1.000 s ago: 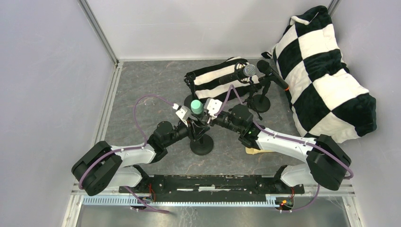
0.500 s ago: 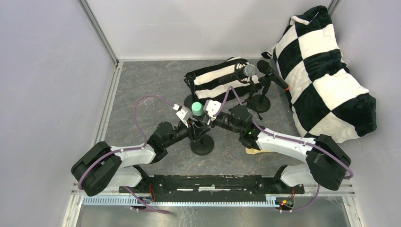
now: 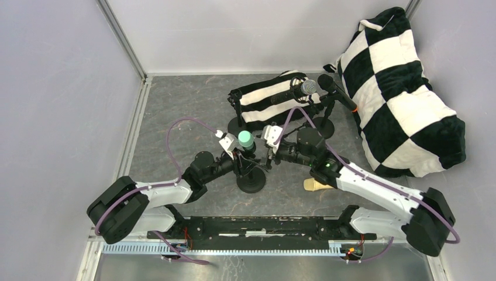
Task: Attach the microphones to the stand
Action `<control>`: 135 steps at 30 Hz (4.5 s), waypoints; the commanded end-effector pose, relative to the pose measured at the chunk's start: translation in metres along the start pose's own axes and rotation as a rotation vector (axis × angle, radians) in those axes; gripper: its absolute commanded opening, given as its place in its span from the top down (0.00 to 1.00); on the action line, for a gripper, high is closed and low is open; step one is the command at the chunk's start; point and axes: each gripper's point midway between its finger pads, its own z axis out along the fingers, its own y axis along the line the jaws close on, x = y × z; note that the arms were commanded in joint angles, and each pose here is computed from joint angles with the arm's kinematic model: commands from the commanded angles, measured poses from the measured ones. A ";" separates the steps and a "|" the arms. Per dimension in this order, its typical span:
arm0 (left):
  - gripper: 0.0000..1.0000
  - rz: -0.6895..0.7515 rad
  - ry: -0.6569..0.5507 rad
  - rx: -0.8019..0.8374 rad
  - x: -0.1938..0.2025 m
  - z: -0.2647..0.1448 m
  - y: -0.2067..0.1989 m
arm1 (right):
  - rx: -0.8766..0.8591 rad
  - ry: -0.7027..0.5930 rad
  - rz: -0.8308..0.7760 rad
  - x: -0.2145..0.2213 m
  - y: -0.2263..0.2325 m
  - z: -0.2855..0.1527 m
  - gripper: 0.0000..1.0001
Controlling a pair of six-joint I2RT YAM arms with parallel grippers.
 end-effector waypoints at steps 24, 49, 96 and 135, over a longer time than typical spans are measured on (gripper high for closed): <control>0.98 0.193 -0.181 -0.151 -0.090 0.090 0.017 | 0.711 0.072 0.205 0.047 -0.062 -0.133 0.09; 0.72 0.211 -0.075 -0.354 -0.012 0.053 0.036 | 0.480 0.078 0.240 0.088 -0.019 -0.096 0.08; 0.07 -0.066 -0.055 -0.666 0.006 -0.078 0.060 | 0.548 -0.074 0.391 0.086 -0.013 -0.019 0.21; 0.05 -0.100 -0.082 -0.675 0.005 -0.092 0.061 | 0.616 -0.070 0.281 0.094 -0.052 -0.038 1.00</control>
